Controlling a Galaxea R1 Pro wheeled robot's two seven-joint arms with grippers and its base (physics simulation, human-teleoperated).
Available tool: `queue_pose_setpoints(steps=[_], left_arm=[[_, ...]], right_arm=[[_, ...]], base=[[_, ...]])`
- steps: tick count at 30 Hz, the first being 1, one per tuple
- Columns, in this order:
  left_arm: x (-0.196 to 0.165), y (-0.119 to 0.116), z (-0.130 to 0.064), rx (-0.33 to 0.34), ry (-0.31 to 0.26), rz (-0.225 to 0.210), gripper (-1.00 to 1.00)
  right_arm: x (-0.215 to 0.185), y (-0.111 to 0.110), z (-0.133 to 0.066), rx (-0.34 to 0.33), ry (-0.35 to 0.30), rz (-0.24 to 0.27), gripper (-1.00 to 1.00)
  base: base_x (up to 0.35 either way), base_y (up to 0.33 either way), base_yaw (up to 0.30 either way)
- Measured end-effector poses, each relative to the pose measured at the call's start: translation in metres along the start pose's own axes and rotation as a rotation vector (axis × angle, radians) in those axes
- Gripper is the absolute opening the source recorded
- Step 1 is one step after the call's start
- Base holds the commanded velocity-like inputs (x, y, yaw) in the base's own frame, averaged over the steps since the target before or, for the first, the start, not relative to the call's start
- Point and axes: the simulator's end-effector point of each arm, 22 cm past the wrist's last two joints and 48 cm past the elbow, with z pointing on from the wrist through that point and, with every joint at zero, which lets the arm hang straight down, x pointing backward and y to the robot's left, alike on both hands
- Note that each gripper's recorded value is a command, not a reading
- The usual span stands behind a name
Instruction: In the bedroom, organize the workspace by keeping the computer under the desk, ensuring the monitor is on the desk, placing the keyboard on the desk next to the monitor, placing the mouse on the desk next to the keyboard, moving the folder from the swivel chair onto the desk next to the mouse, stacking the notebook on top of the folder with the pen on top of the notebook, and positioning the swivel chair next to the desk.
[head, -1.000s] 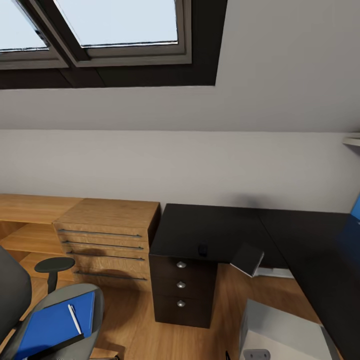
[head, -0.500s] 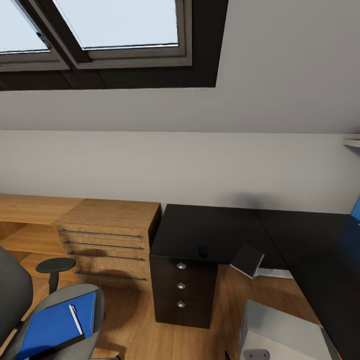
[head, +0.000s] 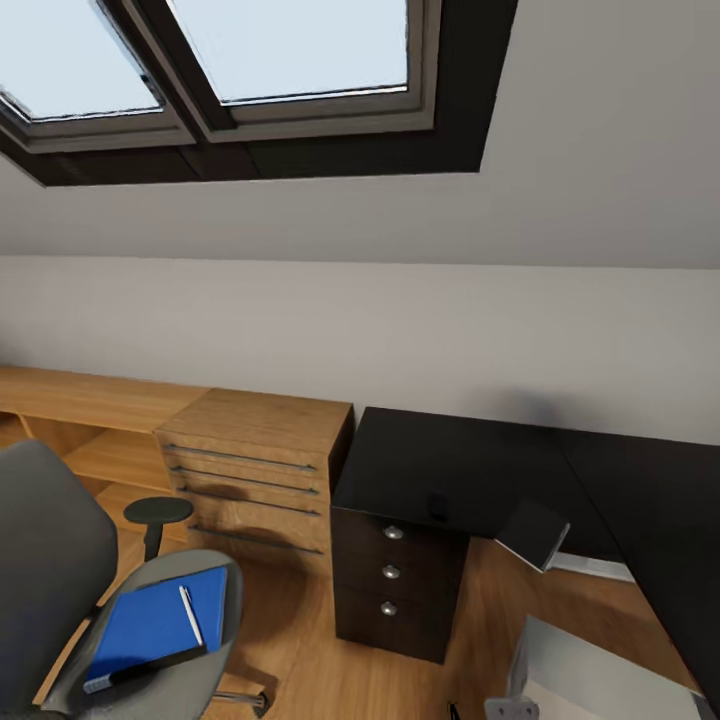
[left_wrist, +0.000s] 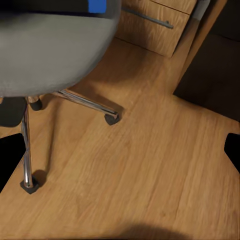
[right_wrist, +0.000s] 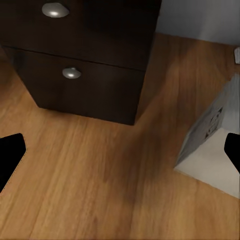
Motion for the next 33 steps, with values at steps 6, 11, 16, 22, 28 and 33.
queue_pose_setpoints(steps=[6, 11, 16, 22, 28, 33], left_arm=[[0.001, 0.0, 0.0, 0.0, 0.001, -0.001, 1.0], [0.0, 0.0, 0.0, 0.0, 0.001, 0.0, 1.0], [0.0, 0.0, 0.0, 0.0, 0.001, 0.0, 1.0], [0.001, -0.001, 0.0, 0.002, 0.003, 0.0, 1.0], [0.001, -0.001, 0.0, 0.0, 0.004, 0.0, 1.0], [0.001, 0.0, 0.0, -0.001, 0.003, 0.0, 1.0]], right_arm=[[0.001, -0.001, 0.0, 0.001, 0.002, -0.001, 1.0], [0.001, -0.002, 0.0, 0.002, 0.001, -0.001, 1.0], [0.001, -0.003, 0.0, 0.002, 0.0, -0.002, 1.0], [0.001, 0.005, 0.0, -0.01, 0.005, -0.002, 1.0], [-0.032, 0.051, 0.018, -0.088, 0.044, 0.037, 1.0], [-0.105, 0.078, 0.031, -0.13, 0.062, 0.046, 1.0]], base=[[0.0, 0.0, 0.095], [0.002, 0.0, 0.01], [0.211, 0.0, 0.001], [0.019, 0.0, 0.0], [0.0, 0.0, 0.0], [0.0, 0.0, 0.0]])
